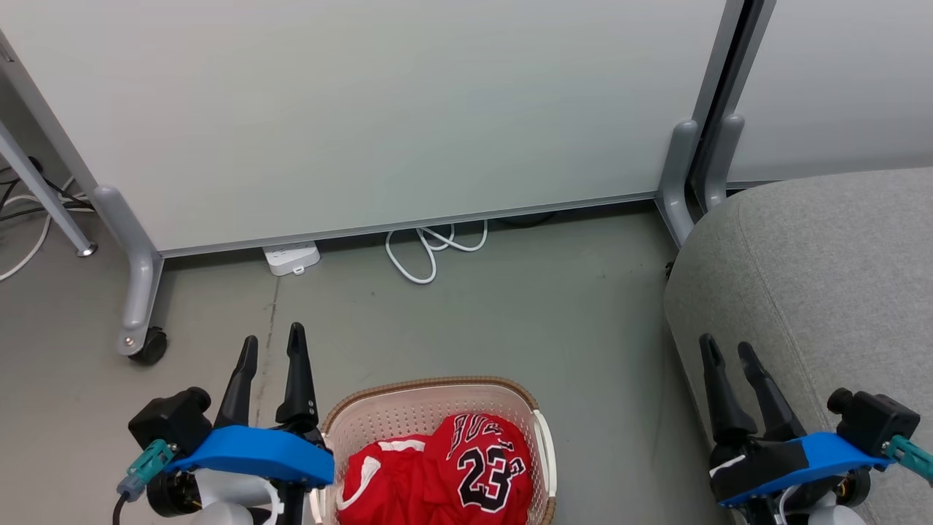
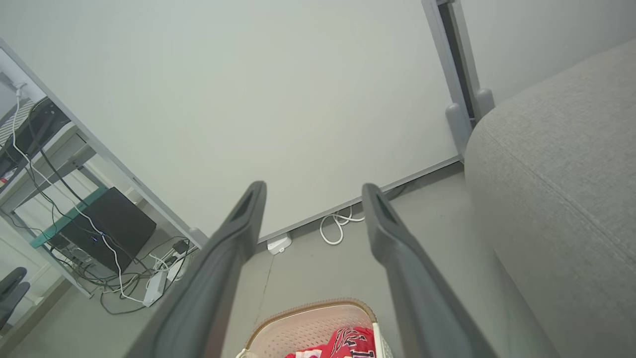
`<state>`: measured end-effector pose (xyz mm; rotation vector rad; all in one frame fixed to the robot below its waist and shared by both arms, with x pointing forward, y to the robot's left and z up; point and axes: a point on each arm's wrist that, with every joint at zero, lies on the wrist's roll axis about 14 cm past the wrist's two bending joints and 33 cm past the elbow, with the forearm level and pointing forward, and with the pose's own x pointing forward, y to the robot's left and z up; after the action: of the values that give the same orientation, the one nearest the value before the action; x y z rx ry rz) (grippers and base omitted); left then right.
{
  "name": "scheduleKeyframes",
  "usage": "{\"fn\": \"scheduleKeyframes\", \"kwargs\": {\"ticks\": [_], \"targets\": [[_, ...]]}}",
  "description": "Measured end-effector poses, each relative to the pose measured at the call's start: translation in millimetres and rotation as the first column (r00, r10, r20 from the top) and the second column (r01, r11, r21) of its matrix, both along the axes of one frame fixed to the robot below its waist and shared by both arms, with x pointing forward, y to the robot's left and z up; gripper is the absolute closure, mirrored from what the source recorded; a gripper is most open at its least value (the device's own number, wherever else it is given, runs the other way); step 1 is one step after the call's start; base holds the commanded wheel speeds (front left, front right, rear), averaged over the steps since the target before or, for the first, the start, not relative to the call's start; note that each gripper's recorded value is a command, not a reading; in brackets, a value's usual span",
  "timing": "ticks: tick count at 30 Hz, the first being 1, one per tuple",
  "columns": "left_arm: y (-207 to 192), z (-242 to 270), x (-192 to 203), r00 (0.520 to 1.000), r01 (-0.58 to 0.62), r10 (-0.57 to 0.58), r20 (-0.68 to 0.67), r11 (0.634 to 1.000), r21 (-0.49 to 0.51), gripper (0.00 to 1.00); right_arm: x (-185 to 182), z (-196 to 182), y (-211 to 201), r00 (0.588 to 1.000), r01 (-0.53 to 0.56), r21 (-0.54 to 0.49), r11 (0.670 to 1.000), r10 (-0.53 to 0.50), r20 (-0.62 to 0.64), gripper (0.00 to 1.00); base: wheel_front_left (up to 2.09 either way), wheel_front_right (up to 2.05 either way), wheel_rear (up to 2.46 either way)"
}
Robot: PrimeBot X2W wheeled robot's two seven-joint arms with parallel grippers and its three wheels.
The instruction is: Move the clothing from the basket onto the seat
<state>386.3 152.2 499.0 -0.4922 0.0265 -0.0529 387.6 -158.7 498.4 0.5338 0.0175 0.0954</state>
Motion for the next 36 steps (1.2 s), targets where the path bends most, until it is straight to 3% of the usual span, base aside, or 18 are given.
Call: {"fn": "scheduleKeyframes", "kwargs": {"ticks": [17, 36], "targets": [[-7.7, 5.5, 1.8, 0.998, 0.02, -0.028, 0.047, 0.984, 0.178, 0.0, 3.8, 7.5, 11.7, 0.997, -0.039, -0.164, 0.986, 0.048, 0.056, 0.0, 0.0, 0.0, 0.0], [-13.1, 2.1, 0.6, 0.996, 0.036, -0.061, 0.065, 0.938, 0.344, 0.0, 4.5, 10.4, 21.3, 0.991, -0.063, -0.328, 0.943, 0.099, 0.093, 0.0, 0.0, 0.0, 0.0]]}}
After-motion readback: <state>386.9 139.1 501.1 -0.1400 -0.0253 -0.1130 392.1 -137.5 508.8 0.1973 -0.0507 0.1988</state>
